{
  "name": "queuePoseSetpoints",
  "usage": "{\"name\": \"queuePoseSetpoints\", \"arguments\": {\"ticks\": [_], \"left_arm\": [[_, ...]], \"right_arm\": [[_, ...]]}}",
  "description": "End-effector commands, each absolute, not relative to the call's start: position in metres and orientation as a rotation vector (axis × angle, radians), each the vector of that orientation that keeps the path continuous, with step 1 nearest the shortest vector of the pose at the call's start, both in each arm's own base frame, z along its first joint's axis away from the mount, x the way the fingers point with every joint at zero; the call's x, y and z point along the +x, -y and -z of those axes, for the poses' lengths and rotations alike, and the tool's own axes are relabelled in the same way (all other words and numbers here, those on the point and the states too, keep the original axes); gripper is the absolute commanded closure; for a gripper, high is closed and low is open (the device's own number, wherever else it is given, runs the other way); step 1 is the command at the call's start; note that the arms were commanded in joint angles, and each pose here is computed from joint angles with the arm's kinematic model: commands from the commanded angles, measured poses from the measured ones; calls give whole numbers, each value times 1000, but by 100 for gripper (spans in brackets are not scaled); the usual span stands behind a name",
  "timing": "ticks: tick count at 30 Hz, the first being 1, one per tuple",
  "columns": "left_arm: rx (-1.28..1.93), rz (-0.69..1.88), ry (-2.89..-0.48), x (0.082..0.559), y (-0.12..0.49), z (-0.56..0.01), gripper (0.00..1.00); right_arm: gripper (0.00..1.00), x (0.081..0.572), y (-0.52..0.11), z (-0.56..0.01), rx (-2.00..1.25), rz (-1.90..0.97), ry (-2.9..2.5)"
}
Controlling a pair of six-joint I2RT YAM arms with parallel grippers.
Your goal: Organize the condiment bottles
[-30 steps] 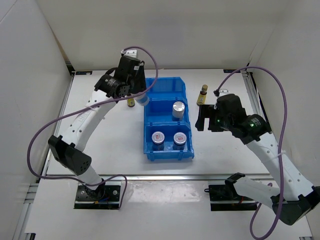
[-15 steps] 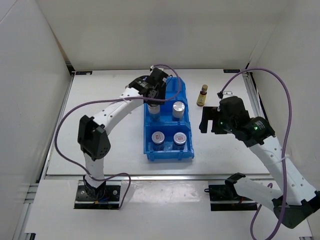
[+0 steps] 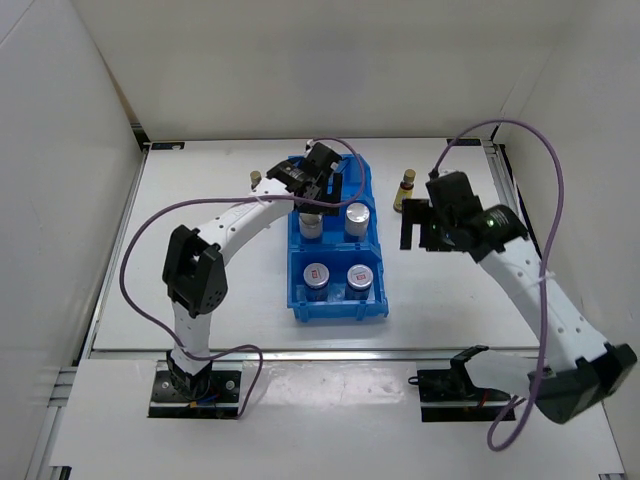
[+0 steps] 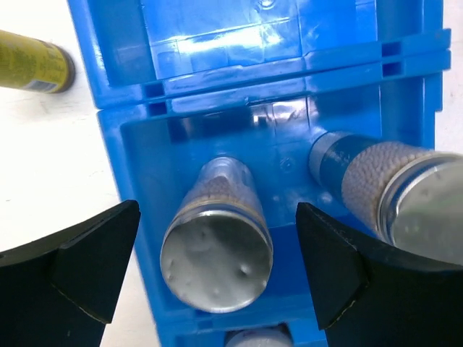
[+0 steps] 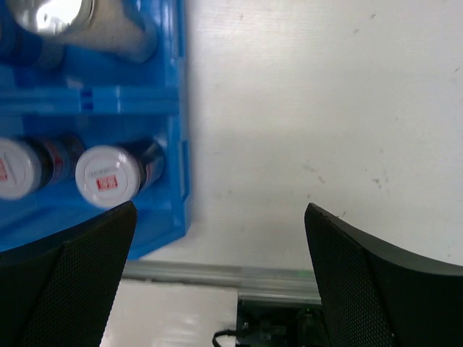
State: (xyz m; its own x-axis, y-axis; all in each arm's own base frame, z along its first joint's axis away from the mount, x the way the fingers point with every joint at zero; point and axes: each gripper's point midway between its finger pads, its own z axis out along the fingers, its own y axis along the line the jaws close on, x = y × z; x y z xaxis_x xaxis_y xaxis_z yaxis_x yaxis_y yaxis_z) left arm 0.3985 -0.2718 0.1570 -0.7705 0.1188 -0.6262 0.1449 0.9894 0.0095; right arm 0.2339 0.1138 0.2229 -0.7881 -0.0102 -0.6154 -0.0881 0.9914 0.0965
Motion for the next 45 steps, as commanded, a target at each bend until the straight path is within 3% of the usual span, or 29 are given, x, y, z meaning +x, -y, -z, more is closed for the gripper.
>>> {"name": "queuePoseSetpoints", "arguments": {"ticks": [1, 4, 8, 14, 16, 20, 23, 29, 38, 44, 45], "left_arm": [[171, 112, -2306, 399, 259, -234, 0], [182, 93, -2234, 389, 227, -289, 0], [153, -14, -2183, 365, 163, -319, 0], [4, -254, -2163, 331, 72, -281, 0], [-12, -176, -2120, 322, 75, -268, 0], [-55, -208, -2056, 314, 60, -240, 0], [-124, -237, -1992, 304, 45, -234, 0], [-147, -246, -1987, 305, 43, -234, 0], [-149, -264, -1994, 308, 43, -232, 0], [-148, -264, -1995, 310, 44, -233, 0], [-148, -264, -1995, 310, 44, -233, 0]], "right_arm": [[0, 274, -104, -241, -34, -87, -2428], [0, 316, -100, -249, 14, -119, -2436], [0, 373, -99, -250, 56, -178, -2420], [4, 445, -106, -240, 52, -174, -2384], [14, 468, -104, -211, 55, -147, -2441], [19, 501, -102, -221, 44, -157, -2389], [20, 523, -102, -198, 39, -150, -2436], [26, 540, -107, -164, 34, -155, -2487], [35, 523, -120, -136, -5, -140, -2540], [60, 515, -117, -126, -2, -120, -2571], [68, 514, -115, -127, 2, -110, -2565]]}}
